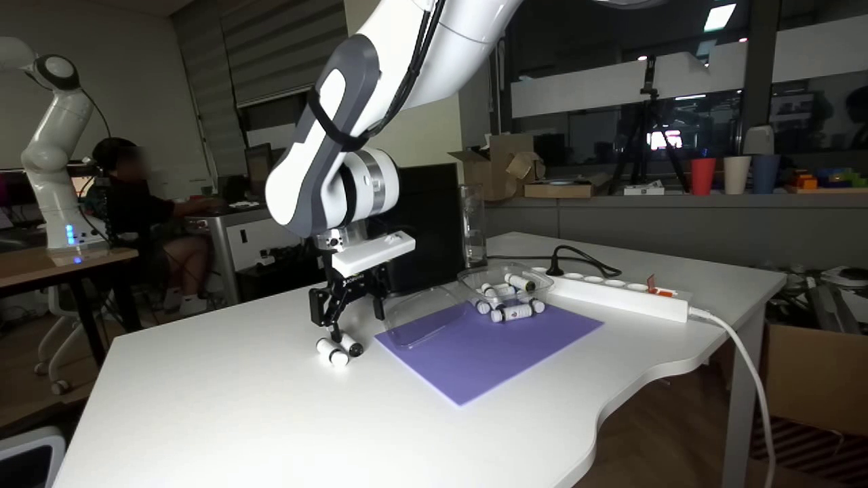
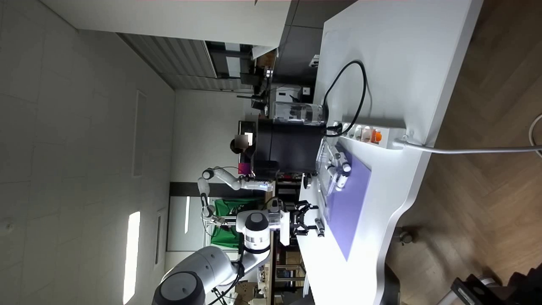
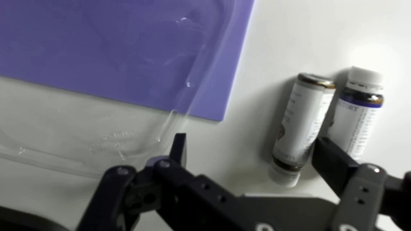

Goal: Put the right bottle on the table into the colourless bowl

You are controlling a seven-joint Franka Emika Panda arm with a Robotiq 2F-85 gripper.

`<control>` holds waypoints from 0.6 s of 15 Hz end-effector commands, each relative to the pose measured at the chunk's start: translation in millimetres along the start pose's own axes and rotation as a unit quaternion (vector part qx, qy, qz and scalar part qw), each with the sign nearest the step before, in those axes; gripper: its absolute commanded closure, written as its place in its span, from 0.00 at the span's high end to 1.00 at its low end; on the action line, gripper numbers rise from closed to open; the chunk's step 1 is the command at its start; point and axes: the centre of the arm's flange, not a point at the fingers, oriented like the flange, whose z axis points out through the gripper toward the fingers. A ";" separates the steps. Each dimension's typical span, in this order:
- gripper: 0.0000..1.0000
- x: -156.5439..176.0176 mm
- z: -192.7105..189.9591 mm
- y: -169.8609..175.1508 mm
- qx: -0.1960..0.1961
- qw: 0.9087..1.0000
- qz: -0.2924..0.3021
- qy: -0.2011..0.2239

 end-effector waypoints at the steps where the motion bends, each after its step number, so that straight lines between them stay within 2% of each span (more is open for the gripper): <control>1: 1.00 10.3 3.1 4.6 0.004 1.000 0.009 0.008; 5: 1.00 11.1 -0.2 8.6 -0.003 1.000 0.008 0.013; 6: 0.75 11.4 -1.4 8.9 -0.007 1.000 0.006 0.018; 7: 0.75 12.0 -2.3 9.1 -0.007 1.000 0.006 0.021; 9: 0.60 12.8 -3.6 9.3 -0.007 1.000 0.007 0.025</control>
